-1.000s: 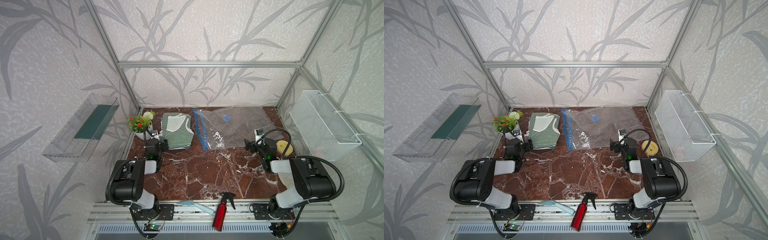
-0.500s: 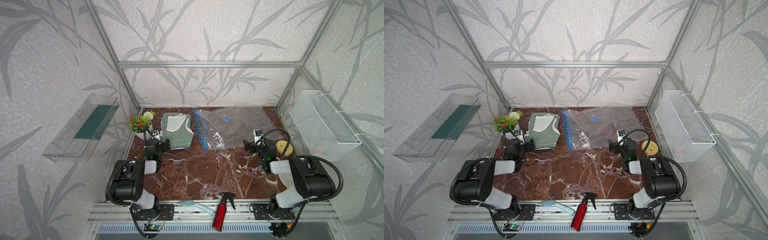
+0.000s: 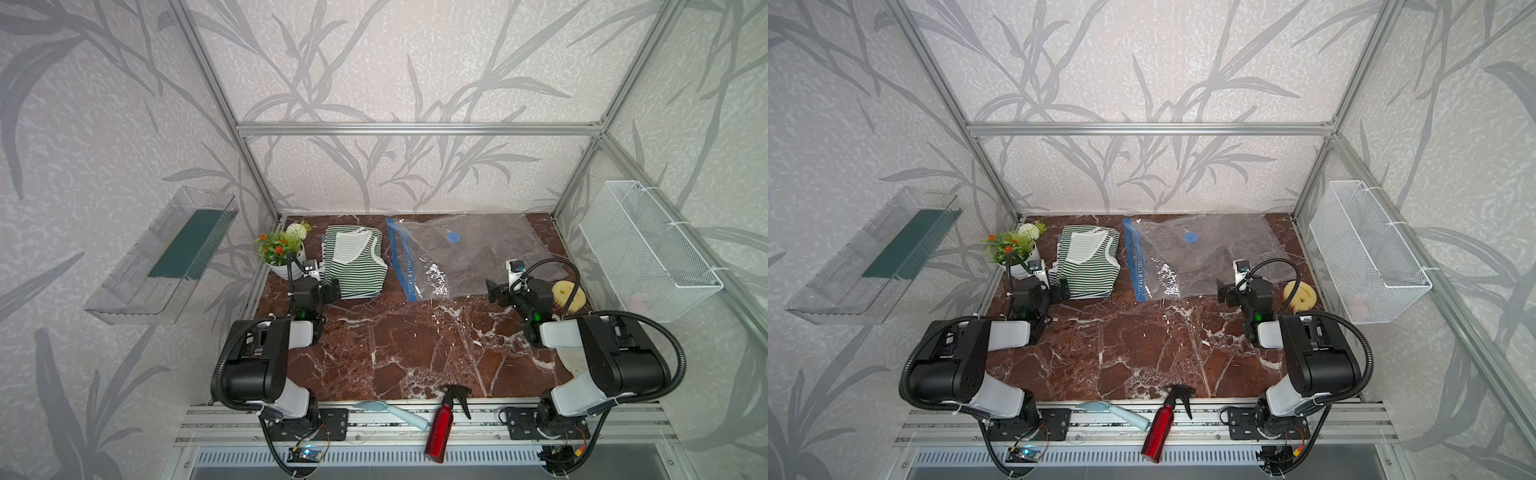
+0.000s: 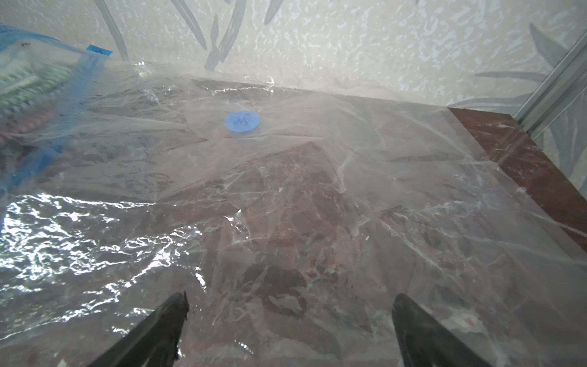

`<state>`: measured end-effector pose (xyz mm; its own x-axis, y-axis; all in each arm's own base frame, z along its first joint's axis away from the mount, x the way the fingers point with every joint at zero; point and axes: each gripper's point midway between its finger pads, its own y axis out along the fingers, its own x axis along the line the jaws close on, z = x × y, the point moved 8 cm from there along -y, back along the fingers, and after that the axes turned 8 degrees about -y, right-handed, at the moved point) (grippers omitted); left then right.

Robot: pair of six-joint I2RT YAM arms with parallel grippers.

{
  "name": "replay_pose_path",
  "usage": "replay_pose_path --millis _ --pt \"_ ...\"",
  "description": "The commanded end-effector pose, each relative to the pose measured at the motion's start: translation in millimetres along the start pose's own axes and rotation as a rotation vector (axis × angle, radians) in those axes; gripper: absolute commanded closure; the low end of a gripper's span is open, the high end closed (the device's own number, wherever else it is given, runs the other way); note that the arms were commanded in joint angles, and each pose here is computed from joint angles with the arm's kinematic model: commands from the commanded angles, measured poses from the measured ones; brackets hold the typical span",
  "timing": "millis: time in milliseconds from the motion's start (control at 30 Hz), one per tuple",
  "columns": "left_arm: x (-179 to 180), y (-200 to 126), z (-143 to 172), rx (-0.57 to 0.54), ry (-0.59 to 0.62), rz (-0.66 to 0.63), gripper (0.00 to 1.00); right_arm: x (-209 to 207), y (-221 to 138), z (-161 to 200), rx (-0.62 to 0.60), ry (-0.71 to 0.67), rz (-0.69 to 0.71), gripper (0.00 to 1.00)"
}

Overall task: Take the tank top out of the vacuum bag
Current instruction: Reset both arms

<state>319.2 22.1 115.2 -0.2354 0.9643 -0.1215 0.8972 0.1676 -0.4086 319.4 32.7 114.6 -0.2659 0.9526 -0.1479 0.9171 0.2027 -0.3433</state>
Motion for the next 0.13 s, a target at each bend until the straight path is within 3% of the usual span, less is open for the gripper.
replay_pose_path --millis 0,100 --pt "-0.9 0.0 -7.1 -0.019 0.007 0.009 0.01 0.6 2.0 -4.6 -0.025 -0.011 -0.007 0.01" --pt "-0.6 -0.1 -7.3 -0.019 0.007 0.007 0.01 -0.8 0.7 -4.4 -0.029 -0.009 0.016 0.01"
